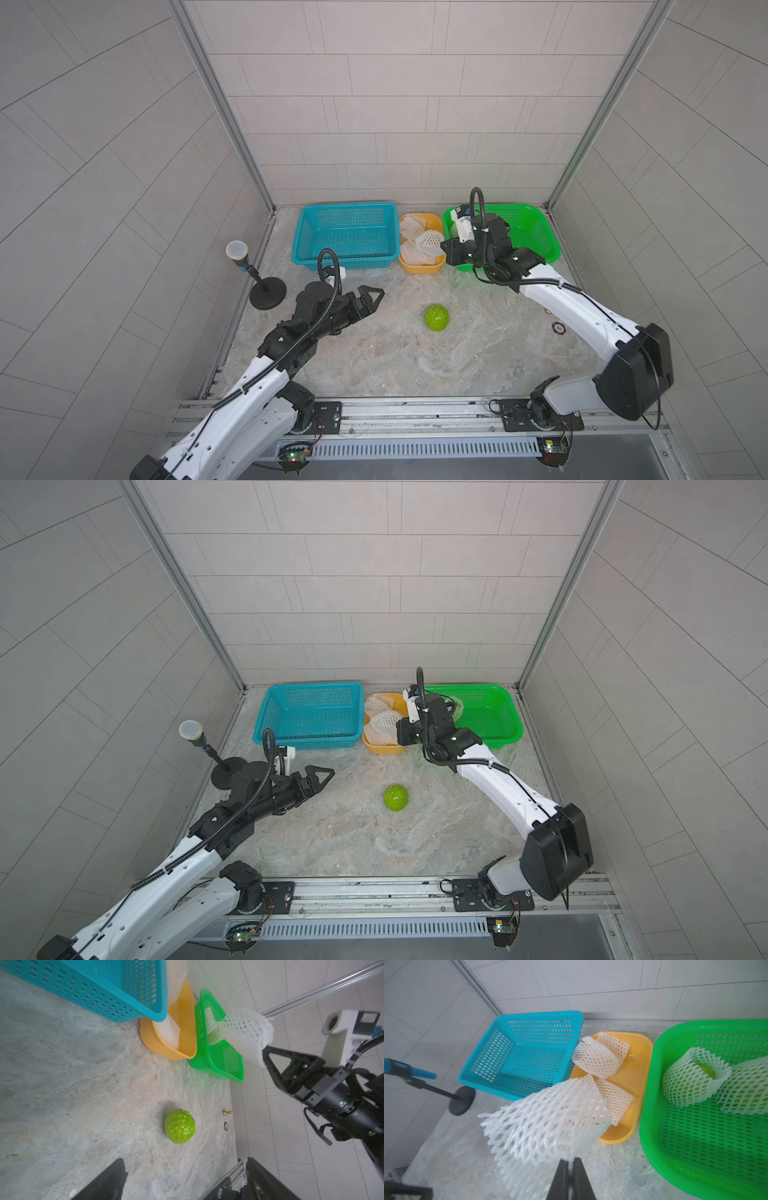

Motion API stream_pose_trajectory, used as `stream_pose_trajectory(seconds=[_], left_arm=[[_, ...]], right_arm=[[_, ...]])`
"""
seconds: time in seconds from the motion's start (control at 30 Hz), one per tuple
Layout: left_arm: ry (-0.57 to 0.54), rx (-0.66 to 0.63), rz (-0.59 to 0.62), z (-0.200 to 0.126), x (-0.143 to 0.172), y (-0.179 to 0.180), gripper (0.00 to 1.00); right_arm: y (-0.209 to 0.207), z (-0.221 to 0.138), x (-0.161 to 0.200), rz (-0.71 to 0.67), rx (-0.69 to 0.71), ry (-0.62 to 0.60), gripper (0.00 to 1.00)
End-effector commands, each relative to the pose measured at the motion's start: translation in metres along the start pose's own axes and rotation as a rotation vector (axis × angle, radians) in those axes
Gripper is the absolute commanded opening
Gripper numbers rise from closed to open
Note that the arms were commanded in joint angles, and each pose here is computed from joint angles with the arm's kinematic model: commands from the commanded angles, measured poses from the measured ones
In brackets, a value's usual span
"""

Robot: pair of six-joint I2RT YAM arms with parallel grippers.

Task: Sleeve custard apples in foam nets
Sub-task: Pick up the foam net from the storage box, then open the foam net.

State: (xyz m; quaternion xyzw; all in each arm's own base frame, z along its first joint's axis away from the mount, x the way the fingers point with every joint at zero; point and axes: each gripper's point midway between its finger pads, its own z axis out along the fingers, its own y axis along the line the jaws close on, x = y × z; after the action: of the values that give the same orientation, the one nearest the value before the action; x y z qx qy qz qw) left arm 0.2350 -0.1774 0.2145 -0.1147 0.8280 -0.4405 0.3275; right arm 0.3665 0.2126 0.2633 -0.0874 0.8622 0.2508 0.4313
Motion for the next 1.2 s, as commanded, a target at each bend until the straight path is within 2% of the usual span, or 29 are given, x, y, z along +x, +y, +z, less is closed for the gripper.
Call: stream_pose_trajectory(seconds=[0.0,0.17,0.33,0.47,0.53,0.7,0.97,1.17], left_arm=[[-0.124,0.150,0.075,-0.018,-0.030,-0.044,0.94],[-0.184,0.274,0.121,-0.028,-0.041,-0.073,0.96],[-0.161,0.456,0.122,-0.027,-0.041,-0.104,0.98],[-0.130,0.592,0.086,-0.022,-0.040,-0.121,0.99],[-0.103,0.657,0.074,-0.022,-0.039,-0.131,0.99],[-0.028,0.670,0.044,-0.011,-0.032,-0.132,0.99],[-0.006,0.742,0.044,-0.017,-0.028,-0.145,0.99],[0.049,0.792,0.048,-0.019,-0.017,-0.154,0.92]], right_arm=[[0.025,-0.031,-0.006,0.036,-0.138,-0.067,0.09],[0.047,-0.070,0.013,0.075,-0.292,-0.072,0.09],[0.074,-0.094,0.028,0.170,-0.511,-0.055,0.10],[0.101,-0.112,0.024,0.228,-0.728,-0.064,0.10],[0.107,-0.116,0.023,0.230,-0.778,-0.068,0.10],[0.120,-0.126,0.021,0.231,-0.899,-0.068,0.10],[0.124,-0.118,0.032,0.241,-0.912,-0.022,0.10],[0.119,-0.110,0.032,0.263,-0.876,-0.029,0.10]])
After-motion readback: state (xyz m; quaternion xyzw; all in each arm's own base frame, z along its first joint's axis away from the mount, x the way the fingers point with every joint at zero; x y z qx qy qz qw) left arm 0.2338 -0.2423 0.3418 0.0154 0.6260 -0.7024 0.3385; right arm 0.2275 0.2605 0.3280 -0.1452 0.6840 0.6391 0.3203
